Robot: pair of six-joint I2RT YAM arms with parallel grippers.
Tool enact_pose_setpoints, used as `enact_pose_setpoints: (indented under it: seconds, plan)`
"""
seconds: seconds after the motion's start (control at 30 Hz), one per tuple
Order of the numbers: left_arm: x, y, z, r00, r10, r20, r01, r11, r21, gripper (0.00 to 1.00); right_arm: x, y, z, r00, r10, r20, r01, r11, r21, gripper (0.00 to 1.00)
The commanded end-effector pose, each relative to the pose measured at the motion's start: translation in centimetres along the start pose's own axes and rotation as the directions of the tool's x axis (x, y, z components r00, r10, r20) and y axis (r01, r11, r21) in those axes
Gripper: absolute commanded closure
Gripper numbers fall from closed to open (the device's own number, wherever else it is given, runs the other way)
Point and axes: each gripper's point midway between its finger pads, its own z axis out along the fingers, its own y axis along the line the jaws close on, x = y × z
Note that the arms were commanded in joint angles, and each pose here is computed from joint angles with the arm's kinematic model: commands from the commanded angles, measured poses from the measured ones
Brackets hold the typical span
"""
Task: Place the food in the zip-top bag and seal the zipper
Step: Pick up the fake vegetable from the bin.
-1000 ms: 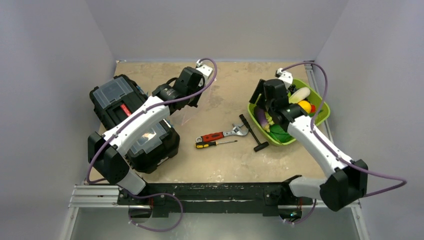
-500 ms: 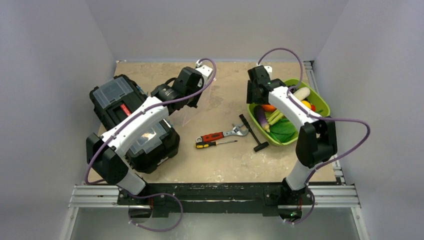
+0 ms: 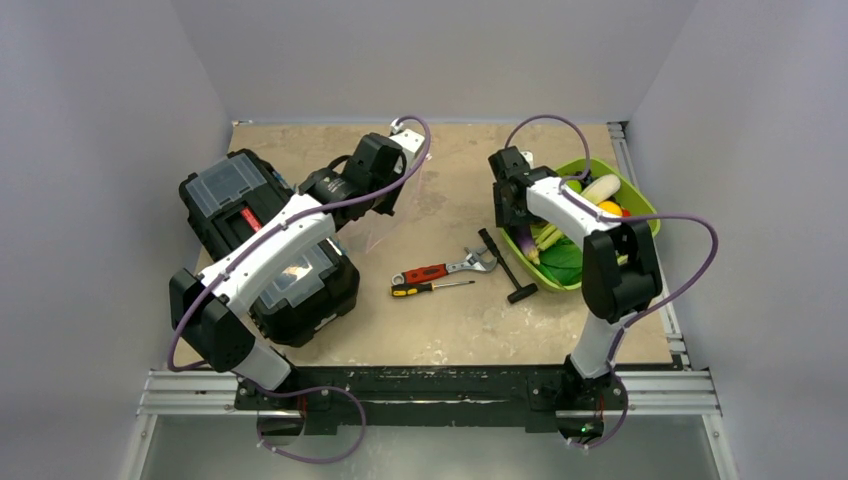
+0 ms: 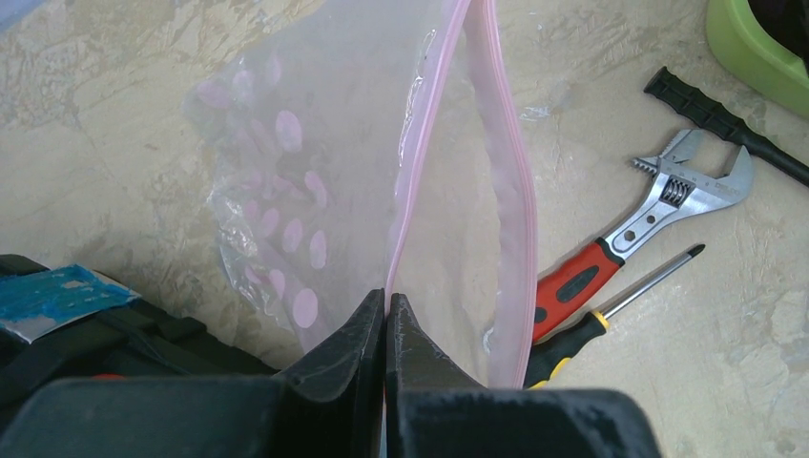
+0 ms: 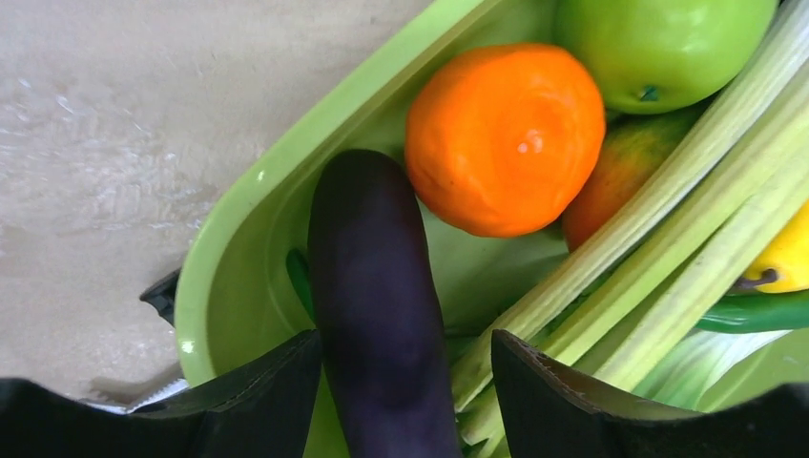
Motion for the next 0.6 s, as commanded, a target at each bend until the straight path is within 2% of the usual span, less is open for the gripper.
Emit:
enact_pose_setpoints:
  seconds: [0.0,0.13,0.2,0.27,0.37,0.47,0.57]
  plan:
    - [-2.0,0.3,-1.4,0.997,-0.025,0.069,0.025,1.000,0.008,1.00,0.6,0.0,1.2,1.000,-0.014,-0.005,0.014,1.000,0.003,0.36]
    - [-2.0,0.3,-1.3,0.998,-0.023,0.065,0.022,1.000,0.010,1.00,1.2,-0.2,1.7,1.000,-0.014,-0.007,0.014,1.000,0.006,0.40]
    - [-2.0,0.3,-1.2,0.998,-0.022,0.064,0.022,1.000,0.009,1.00,1.0,-0.2,1.6,1.000,-0.009,0.002,0.009,1.000,0.004,0.53]
    - [-1.9,0.3,-1.3,0.998,-0.022,0.063,0.021,1.000,0.007,1.00,0.8,0.2,1.3,1.000,0.001,0.013,-0.001,1.000,-0.026,0.60]
    - [-1.9,0.3,-1.1,0.998,-0.022,0.061,0.021,1.000,0.006,1.00,0.6,0.4,1.2,1.000,0.004,0.019,-0.003,0.999,-0.038,0.57]
    - [-1.8,0.2,-0.9,0.998,-0.020,0.054,0.019,1.000,0.011,1.00,0.9,0.4,1.6,1.000,-0.009,0.001,0.009,1.000,-0.029,0.49]
    - [-1.7,0.2,-0.9,0.999,-0.017,0.048,0.017,1.000,0.011,1.00,1.1,0.8,1.9,1.000,-0.011,-0.005,0.011,0.999,-0.047,0.48]
